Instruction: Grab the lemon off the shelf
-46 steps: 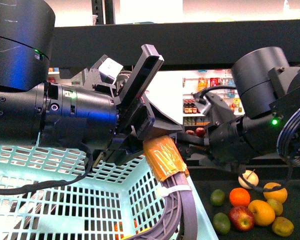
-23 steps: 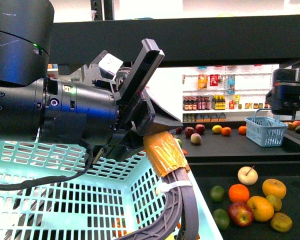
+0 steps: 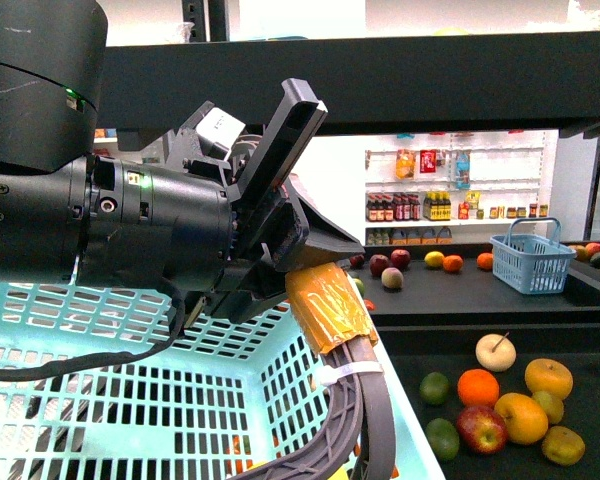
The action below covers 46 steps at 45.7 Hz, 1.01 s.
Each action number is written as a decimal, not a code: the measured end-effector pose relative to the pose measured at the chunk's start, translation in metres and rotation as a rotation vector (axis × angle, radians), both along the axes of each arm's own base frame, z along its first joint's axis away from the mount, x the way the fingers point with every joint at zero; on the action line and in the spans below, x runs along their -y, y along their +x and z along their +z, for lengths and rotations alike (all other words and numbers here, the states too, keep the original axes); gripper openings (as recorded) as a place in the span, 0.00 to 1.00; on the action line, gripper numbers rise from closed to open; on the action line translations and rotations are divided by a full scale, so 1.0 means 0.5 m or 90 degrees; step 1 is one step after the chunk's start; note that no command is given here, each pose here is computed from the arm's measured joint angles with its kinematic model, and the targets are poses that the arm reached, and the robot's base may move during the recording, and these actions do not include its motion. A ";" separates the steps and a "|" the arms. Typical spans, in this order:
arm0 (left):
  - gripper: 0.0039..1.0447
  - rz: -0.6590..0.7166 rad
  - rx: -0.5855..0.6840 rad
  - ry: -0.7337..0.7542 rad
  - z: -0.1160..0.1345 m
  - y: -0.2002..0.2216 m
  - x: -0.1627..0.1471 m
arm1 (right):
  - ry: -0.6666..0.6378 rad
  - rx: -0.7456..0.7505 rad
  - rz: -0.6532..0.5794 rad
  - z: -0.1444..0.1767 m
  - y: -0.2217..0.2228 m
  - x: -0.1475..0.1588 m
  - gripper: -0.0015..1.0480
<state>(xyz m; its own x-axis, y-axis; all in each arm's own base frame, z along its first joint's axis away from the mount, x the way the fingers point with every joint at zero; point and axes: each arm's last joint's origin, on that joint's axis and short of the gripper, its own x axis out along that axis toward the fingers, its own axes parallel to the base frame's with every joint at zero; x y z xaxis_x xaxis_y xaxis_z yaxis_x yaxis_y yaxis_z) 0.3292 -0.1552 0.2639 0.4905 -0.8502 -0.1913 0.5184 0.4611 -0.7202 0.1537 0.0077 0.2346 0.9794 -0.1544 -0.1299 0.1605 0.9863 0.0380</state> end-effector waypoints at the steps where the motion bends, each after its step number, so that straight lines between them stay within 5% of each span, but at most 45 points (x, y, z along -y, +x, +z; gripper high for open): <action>1: 0.10 0.000 0.000 0.000 0.000 0.000 0.000 | 0.000 -0.005 -0.008 -0.005 -0.009 0.000 0.93; 5: 0.10 0.000 0.000 0.000 0.000 0.000 0.000 | 0.007 -0.005 -0.033 -0.028 -0.050 0.007 0.92; 11: 0.10 -0.001 0.000 0.000 0.000 0.000 0.000 | -0.012 0.058 0.101 -0.094 -0.103 0.014 0.65; 26: 0.10 -0.002 0.000 0.000 0.000 0.000 0.000 | -0.027 0.076 0.102 -0.121 -0.111 0.015 0.02; 46: 0.10 -0.001 0.000 0.000 0.000 0.000 0.000 | -0.029 0.085 0.102 -0.133 -0.113 0.015 0.02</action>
<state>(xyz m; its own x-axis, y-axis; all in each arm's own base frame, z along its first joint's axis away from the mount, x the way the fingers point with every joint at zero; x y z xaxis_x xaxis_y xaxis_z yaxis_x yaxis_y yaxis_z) 0.3291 -0.1554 0.2639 0.4899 -0.8506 -0.1913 0.5190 0.4608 -0.7200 0.0972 0.0002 0.1680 1.0000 0.0023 0.0067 -0.0023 1.0000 0.0032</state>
